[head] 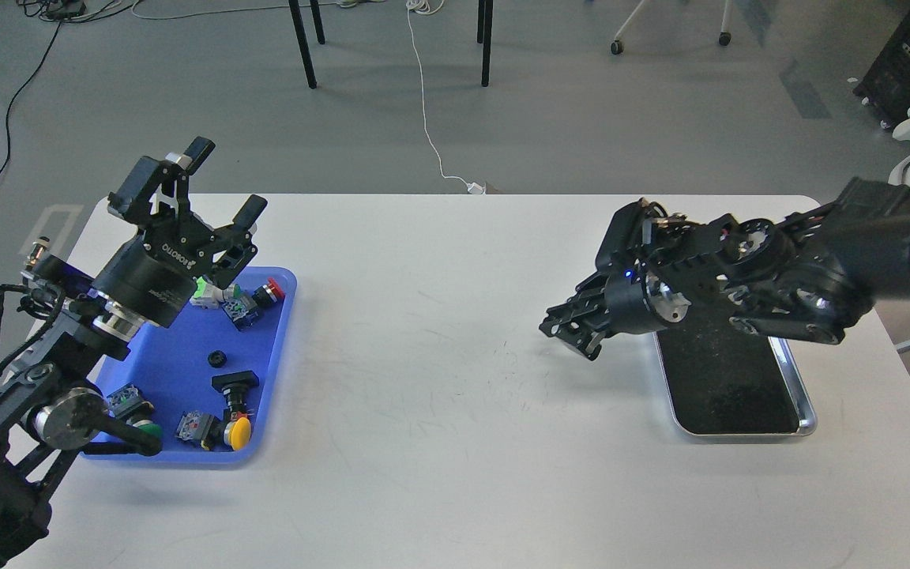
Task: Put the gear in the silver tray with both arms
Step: 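Carry the gear with the right gripper into the silver tray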
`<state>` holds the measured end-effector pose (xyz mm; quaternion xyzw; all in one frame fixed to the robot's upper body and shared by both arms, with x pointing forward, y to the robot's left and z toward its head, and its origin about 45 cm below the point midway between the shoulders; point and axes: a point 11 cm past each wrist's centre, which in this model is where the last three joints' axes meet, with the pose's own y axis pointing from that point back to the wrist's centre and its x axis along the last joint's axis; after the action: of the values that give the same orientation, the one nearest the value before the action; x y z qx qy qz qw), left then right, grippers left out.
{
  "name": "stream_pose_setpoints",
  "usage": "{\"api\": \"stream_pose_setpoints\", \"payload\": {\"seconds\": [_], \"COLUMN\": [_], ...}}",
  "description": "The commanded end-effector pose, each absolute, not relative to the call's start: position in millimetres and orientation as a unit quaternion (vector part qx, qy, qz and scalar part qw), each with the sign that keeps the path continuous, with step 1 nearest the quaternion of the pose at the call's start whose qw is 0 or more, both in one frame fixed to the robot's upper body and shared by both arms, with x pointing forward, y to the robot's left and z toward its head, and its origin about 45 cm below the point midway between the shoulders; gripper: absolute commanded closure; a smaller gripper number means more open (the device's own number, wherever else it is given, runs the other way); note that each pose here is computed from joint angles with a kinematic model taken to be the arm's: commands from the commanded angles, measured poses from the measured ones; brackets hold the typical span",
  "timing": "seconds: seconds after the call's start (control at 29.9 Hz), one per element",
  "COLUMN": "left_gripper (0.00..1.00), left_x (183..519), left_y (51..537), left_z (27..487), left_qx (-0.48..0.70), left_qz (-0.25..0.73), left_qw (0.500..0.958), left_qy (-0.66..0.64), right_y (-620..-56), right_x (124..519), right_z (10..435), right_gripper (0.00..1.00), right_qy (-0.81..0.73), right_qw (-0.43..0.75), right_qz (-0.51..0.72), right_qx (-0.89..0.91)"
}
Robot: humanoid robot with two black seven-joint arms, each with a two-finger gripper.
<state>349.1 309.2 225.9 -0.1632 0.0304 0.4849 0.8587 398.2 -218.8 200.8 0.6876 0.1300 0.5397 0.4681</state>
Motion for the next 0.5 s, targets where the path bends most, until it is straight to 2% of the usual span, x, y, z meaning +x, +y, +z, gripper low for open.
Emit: {"api": "stream_pose_setpoints", "payload": {"seconds": [0.0, 0.1, 0.23, 0.37, 0.47], "left_gripper": [0.02, 0.02, 0.02, 0.02, 0.02], "left_x": [348.8, 348.7, 348.4, 348.1, 348.1], "left_y": [308.9, 308.3, 307.3, 306.9, 305.5], "left_z": [225.6, 225.5, 225.0, 224.5, 223.1], "left_qx": [-0.163, -0.163, -0.164, -0.163, -0.159], "left_qz": [0.484, 0.483, 0.481, 0.48, 0.478], "left_qw": [0.859, 0.86, 0.861, 0.861, 0.863], "left_qy": [0.031, 0.032, 0.033, 0.033, 0.034], "right_y": [-287.0, -338.1, -381.7, -404.0, -395.3], "right_x": [402.6, 395.5, 381.5, 383.2, 388.0], "right_z": [226.4, 228.8, 202.7, 182.8, 165.2], "right_gripper": [0.86, 0.86, 0.86, 0.85, 0.85], "right_qy": [0.091, 0.086, 0.078, 0.074, 0.073], "right_qw": [0.511, 0.545, 0.579, 0.604, 0.601], "right_qz": [0.529, 0.519, 0.484, 0.472, 0.475], "right_qx": [0.671, 0.653, 0.652, 0.638, 0.638]}}
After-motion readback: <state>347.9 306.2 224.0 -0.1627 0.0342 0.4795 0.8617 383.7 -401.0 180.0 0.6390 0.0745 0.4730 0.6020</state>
